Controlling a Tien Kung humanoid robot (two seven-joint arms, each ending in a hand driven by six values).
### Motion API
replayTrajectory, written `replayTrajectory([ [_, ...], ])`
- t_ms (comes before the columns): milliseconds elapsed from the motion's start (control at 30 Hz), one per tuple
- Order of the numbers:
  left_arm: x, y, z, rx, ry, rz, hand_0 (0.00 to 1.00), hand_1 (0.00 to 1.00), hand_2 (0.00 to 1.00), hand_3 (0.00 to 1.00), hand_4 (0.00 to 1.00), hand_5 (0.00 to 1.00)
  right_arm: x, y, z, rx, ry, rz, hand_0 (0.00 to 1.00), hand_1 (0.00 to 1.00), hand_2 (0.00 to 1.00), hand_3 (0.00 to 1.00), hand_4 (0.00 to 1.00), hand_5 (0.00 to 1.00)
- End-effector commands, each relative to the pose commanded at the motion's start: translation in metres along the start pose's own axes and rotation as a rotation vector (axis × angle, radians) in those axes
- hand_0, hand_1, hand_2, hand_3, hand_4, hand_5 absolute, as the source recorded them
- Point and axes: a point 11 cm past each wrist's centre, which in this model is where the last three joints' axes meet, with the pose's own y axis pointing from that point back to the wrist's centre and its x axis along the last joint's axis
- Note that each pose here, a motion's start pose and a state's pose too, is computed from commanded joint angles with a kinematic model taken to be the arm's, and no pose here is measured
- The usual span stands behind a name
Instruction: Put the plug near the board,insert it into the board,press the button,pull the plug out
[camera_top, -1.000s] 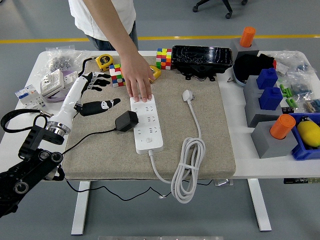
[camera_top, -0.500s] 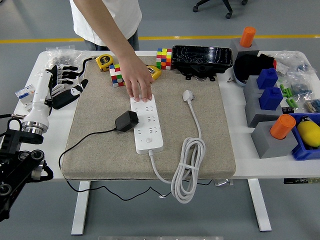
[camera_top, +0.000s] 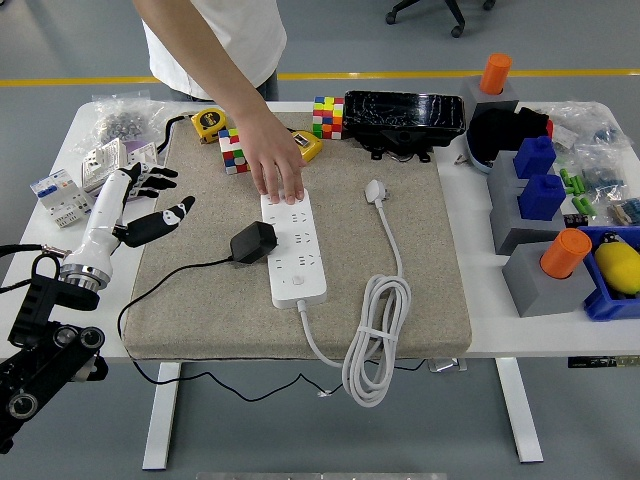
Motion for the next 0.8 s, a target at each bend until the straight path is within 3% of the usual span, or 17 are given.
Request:
replayTrajectory([
  [400,-0.035,0.015,-0.008,0.091,-0.096,-0.166,0.701,0.744,0.743,0.614,0.821,0.296,0.002,0.001,-0.003,0.007,0.0,0.001,0.678,0.686,0.693,0.595,0.933,0.528],
  [667,-0.047,0.014,0.008,0.066,-0.077,-0.22,0.702,0.745,0.742,0.617,0.816,0.293,0.001,0.001,-0.007,0.016,-0.006,0.0,0.679,0.687,0.695,0.595,0.933,0.528],
  [800,-0.056,0.015,0.011,0.08,-0.074,-0.263,0.7,0.742,0.742,0.63,0.812,0.309,0.001,0.001,-0.008,0.017,-0.006,-0.001,0.679,0.687,0.693,0.595,0.933,0.528],
])
